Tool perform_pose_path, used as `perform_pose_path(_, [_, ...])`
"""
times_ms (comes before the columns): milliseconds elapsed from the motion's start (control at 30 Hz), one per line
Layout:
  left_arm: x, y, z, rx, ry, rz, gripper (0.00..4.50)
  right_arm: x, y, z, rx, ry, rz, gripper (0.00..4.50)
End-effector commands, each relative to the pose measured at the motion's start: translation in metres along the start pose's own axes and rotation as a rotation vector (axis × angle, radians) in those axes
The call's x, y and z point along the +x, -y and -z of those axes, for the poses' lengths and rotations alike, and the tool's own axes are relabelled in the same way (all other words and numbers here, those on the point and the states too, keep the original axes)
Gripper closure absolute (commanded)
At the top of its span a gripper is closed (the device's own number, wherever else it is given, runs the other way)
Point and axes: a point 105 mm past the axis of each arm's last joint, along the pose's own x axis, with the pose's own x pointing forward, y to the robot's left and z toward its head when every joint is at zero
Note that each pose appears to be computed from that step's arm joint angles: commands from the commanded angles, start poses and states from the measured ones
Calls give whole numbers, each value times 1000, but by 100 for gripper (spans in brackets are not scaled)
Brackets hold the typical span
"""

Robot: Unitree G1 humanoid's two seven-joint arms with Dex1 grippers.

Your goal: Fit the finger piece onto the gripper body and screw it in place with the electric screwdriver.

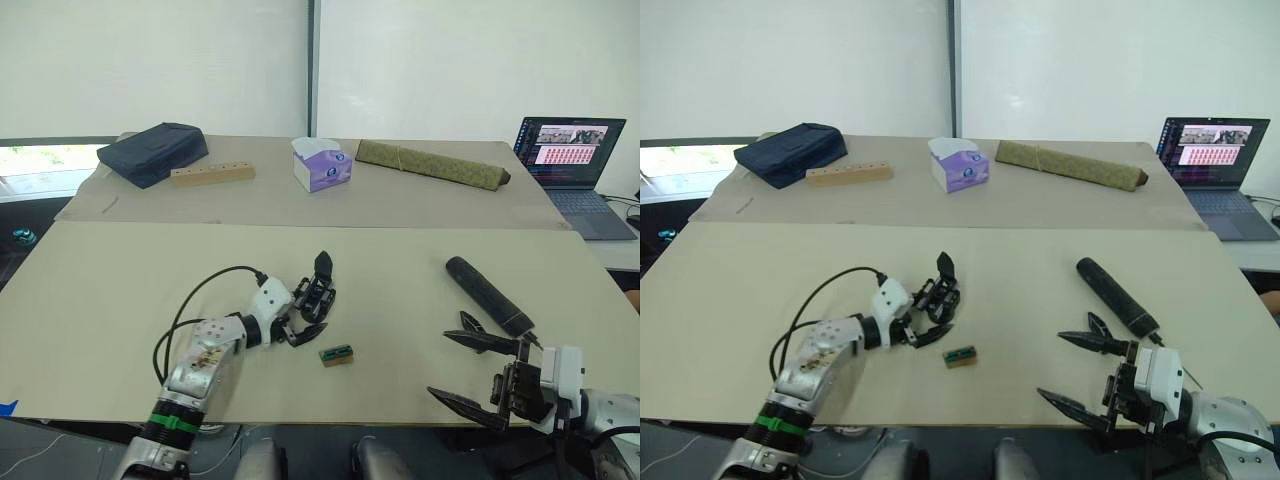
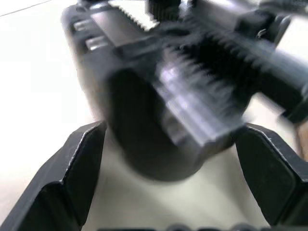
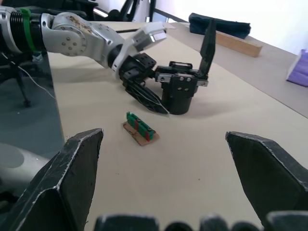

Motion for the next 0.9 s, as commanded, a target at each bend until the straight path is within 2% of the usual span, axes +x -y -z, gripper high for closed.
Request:
perform_pose_path(33, [-12, -12, -2, 14, 6, 81, 7, 0, -2, -10, -35, 26, 11, 0])
perform_pose_path(233, [-17, -22, -1, 57, -3, 266, 7, 2, -3, -9, -30, 29, 18, 0])
perform_pose_path(400, [1, -14, -3, 115, 23, 393, 7, 3, -3, -11, -32, 28, 22, 0])
perform_pose_path(600, [20, -11, -5, 112, 40, 428, 7, 2, -5, -12, -35, 20, 35, 0])
perform_pose_path(800, [20, -10, -2, 133, 28, 460, 7, -1, -9, -13, -35, 13, 53, 0])
perform_pose_path(900, [22, -12, -8, 154, 80, 435, 93, -2, -10, -12, -32, 6, 61, 0])
